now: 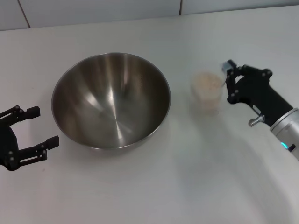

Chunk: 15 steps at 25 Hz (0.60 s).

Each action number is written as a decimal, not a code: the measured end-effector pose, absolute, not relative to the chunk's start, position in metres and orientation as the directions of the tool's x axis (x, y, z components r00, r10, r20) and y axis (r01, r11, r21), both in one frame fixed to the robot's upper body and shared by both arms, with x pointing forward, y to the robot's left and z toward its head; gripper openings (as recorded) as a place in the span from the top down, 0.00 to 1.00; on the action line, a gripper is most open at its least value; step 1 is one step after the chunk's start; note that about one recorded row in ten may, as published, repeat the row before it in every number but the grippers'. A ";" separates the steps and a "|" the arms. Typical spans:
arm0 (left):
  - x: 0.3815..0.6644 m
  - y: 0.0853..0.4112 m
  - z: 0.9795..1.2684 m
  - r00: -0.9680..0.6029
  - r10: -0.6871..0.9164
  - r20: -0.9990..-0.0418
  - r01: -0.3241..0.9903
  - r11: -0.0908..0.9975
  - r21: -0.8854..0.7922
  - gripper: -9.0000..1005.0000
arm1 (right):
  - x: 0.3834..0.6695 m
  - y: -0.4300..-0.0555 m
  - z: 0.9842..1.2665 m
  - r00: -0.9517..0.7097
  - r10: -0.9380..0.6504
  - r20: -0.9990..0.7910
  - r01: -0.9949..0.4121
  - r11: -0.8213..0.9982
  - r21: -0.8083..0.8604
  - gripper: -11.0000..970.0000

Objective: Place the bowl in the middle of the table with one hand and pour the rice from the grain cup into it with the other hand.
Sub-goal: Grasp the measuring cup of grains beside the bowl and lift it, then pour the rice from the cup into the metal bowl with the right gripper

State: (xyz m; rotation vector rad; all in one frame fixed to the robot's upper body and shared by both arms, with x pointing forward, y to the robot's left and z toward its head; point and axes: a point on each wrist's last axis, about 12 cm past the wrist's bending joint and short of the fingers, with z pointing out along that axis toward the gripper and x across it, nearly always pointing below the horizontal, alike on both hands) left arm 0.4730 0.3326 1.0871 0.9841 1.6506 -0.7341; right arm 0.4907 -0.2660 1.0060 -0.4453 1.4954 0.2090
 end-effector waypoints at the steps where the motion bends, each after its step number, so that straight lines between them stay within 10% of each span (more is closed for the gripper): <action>1: 0.473 0.332 1.087 -0.130 0.247 -0.960 0.880 0.475 0.003 0.16 | 0.490 -0.267 1.009 0.100 -0.126 -0.987 -0.395 0.905 -0.155 0.95; 7: 0.476 0.330 1.088 -0.126 0.243 -0.962 0.883 0.468 0.003 0.16 | 0.490 -0.252 1.039 0.374 -0.124 -0.919 -0.336 0.906 -0.259 0.97; 15: 0.477 0.328 1.090 -0.119 0.243 -0.963 0.890 0.456 0.005 0.16 | 0.504 -0.188 1.057 0.623 -0.532 -0.574 -0.106 0.669 -0.736 0.97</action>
